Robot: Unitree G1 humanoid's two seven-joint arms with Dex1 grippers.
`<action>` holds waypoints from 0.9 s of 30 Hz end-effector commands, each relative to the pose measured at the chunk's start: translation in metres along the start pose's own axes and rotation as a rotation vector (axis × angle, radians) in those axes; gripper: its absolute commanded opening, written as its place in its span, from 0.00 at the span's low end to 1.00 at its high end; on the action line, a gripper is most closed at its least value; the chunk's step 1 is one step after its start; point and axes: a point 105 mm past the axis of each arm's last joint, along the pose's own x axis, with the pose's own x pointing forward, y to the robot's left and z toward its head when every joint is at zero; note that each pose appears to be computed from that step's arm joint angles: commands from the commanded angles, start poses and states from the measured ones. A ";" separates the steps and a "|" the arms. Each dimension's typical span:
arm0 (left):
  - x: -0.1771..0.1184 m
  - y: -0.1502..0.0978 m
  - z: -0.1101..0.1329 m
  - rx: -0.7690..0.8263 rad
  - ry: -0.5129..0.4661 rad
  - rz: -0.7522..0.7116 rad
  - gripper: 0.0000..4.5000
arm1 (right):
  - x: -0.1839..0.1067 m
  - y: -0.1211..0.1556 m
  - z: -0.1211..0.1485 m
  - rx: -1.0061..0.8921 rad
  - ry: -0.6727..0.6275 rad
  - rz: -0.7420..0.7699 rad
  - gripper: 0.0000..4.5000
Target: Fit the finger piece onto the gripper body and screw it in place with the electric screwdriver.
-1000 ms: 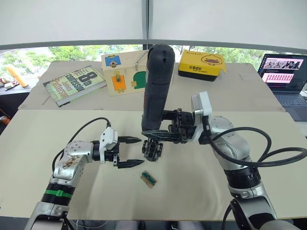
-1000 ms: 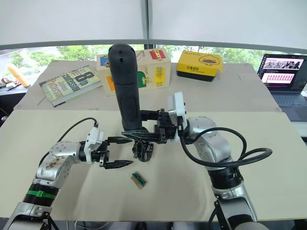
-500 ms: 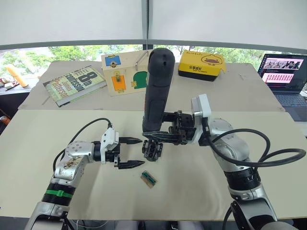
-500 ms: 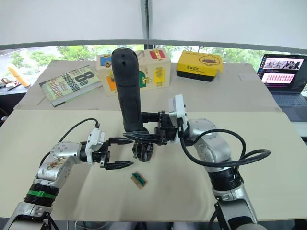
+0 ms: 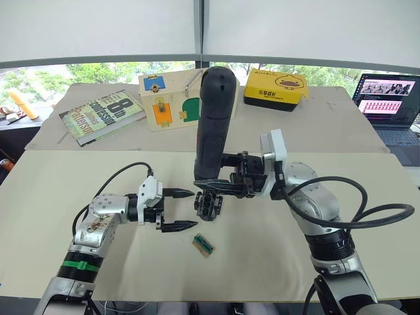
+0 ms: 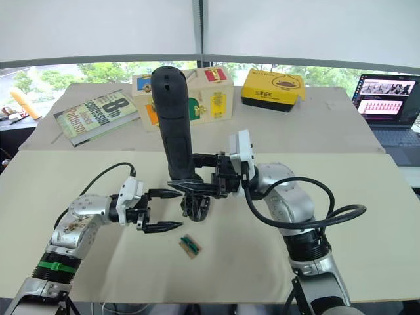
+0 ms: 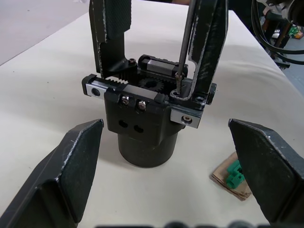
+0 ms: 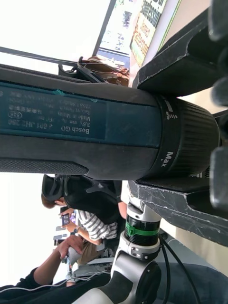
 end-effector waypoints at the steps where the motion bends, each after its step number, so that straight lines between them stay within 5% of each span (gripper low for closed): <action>1: -0.001 -0.001 0.002 0.021 -0.015 -0.004 1.00 | 0.001 -0.001 0.015 -0.075 -0.044 -0.006 0.43; 27: 0.003 0.003 -0.012 -0.006 0.016 0.041 1.00 | 0.002 0.003 0.008 -0.064 -0.018 0.012 0.43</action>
